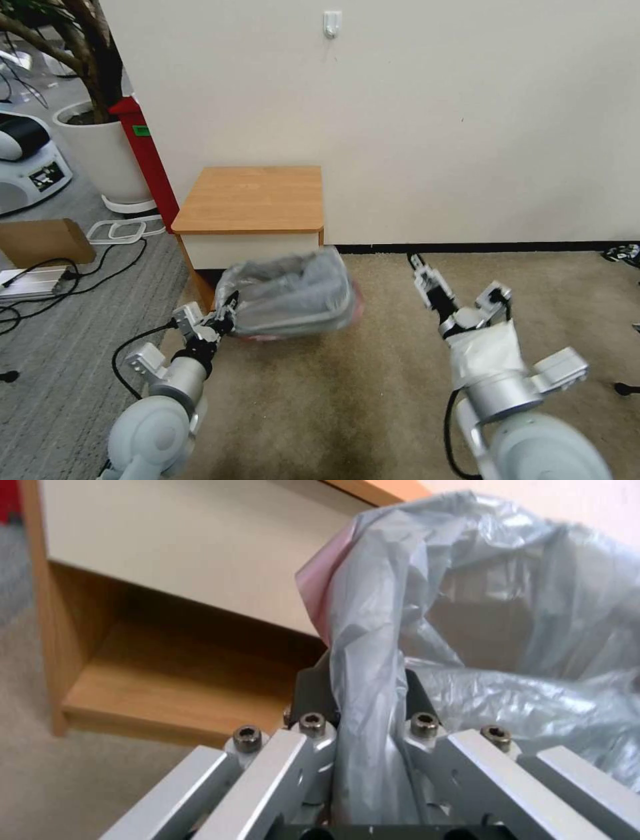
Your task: Pick up the garbage bag from the table and place it over the trash can.
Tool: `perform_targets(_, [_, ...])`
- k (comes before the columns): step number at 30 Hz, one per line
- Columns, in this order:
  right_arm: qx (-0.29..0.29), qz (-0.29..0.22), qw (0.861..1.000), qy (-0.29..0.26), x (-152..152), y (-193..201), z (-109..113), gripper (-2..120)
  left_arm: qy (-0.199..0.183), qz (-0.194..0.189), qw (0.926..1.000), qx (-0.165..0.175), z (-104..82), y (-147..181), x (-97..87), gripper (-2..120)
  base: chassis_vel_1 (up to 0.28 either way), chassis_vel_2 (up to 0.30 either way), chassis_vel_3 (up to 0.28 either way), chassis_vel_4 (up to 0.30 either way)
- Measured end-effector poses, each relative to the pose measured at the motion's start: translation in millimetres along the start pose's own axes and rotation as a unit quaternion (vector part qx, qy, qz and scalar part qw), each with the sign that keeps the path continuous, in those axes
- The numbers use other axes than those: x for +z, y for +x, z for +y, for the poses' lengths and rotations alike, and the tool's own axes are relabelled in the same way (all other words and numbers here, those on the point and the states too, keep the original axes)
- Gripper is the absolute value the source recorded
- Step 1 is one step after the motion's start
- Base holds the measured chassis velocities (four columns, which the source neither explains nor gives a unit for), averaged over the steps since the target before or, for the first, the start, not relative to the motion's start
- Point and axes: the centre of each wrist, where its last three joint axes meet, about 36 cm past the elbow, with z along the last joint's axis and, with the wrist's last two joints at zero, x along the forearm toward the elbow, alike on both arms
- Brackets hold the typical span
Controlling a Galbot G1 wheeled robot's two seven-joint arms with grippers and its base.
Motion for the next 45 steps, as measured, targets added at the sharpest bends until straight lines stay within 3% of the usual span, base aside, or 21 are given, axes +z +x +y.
perform_targets(2, [-0.041,0.03,0.993,0.109,3,-4,0,77,-0.053,0.01,0.9985,-0.002,-1.9,5,-0.7,7,0.0,0.0,0.0,0.0])
perform_targets(3, [-0.041,0.03,0.993,0.109,3,-4,0,77,-0.053,0.01,0.9985,-0.002,-1.9,5,-0.7,7,0.0,0.0,0.0,0.0])
perform_targets(6, [-0.086,0.062,0.953,0.284,28,-24,-16,64,-0.104,0.011,0.9945,-0.005,-2.8,6,0.5,7,0.0,0.0,0.0,0.0])
perform_targets(7, [-0.086,0.062,0.953,0.284,28,-24,-16,64,-0.104,0.011,0.9945,-0.005,-2.8,6,0.5,7,0.0,0.0,0.0,0.0])
perform_targets(10, [-0.156,0.08,0.908,0.381,49,-43,-14,48,-0.139,0.007,0.9903,0.0,-9.6,8,0.3,7,0.0,0.0,0.0,0.0])
perform_targets(11, [-0.156,0.08,0.908,0.381,49,-43,-14,48,-0.139,0.007,0.9903,0.0,-9.6,8,0.3,7,0.0,0.0,0.0,0.0])
perform_targets(15, [-0.224,0.119,0.863,0.437,57,-54,-4,30,-0.154,0.012,0.988,0.01,-18.3,9,3.3,7,0.0,0.0,0.0,0.0])
perform_targets(16, [-0.224,0.119,0.863,0.437,57,-54,-4,30,-0.154,0.012,0.988,0.01,-18.3,9,3.3,7,0.0,0.0,0.0,0.0])
perform_targets(19, [-0.232,0.168,0.837,0.467,52,-58,-1,15,-0.145,0.013,0.9892,0.017,-24.6,9,6.6,7,0.0,0.0,0.0,0.0])
perform_targets(20, [-0.232,0.168,0.837,0.467,52,-58,-1,15,-0.145,0.013,0.9892,0.017,-24.6,9,6.6,7,0.0,0.0,0.0,0.0])
perform_targets(24, [-0.217,0.233,0.813,0.488,47,-64,3,0,-0.139,0.013,0.9898,0.026,-34.6,11,12.2,7,0.0,0.0,0.0,0.0])
perform_targets(29, [-0.205,0.29,0.796,0.491,54,-72,14,0,-0.15,-0.003,0.9881,0.034,-43.2,14,18.2,7,0.0,0.0,0.0,0.0])
perform_targets(45, [-0.167,0.3,0.783,0.518,80,-92,7,0,-0.185,-0.042,0.9798,0.064,-59.7,32,33.7,7,0.0,0.0,0.0,0.0])
